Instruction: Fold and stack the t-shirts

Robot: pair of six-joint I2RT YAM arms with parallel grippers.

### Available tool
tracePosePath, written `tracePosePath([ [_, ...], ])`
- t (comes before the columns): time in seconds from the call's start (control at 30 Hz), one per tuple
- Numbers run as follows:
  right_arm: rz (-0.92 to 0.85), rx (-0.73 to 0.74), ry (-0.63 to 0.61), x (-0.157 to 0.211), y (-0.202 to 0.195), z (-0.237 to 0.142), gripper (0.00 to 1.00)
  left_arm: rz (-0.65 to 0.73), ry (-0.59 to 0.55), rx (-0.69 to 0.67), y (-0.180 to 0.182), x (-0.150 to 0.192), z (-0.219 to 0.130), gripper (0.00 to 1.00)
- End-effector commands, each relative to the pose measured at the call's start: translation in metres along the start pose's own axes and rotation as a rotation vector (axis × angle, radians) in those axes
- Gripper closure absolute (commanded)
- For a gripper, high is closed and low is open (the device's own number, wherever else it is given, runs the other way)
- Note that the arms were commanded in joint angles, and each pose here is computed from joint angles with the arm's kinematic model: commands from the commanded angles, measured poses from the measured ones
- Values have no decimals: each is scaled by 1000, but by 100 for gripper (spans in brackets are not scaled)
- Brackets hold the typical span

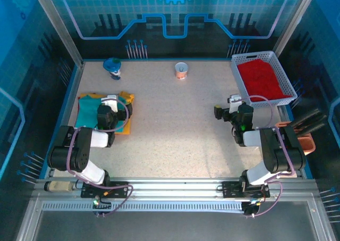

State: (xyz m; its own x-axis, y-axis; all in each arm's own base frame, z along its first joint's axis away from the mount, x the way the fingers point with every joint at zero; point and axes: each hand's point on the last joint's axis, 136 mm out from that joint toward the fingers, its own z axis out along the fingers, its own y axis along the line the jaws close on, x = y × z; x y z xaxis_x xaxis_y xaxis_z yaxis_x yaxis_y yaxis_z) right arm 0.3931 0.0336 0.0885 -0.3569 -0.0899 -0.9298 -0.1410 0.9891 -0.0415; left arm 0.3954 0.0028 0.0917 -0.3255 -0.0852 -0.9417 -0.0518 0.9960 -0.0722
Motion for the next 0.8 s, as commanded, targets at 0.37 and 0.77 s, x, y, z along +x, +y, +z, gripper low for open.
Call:
tracePosePath([
  [0.37, -11, 16, -30, -10, -3, 2, 0, -5, 5, 33, -6, -3, 2, 1],
  [0.77, 0, 222, -8, -59, -11, -36, 0, -44, -6, -187, 7, -66, -26, 1],
])
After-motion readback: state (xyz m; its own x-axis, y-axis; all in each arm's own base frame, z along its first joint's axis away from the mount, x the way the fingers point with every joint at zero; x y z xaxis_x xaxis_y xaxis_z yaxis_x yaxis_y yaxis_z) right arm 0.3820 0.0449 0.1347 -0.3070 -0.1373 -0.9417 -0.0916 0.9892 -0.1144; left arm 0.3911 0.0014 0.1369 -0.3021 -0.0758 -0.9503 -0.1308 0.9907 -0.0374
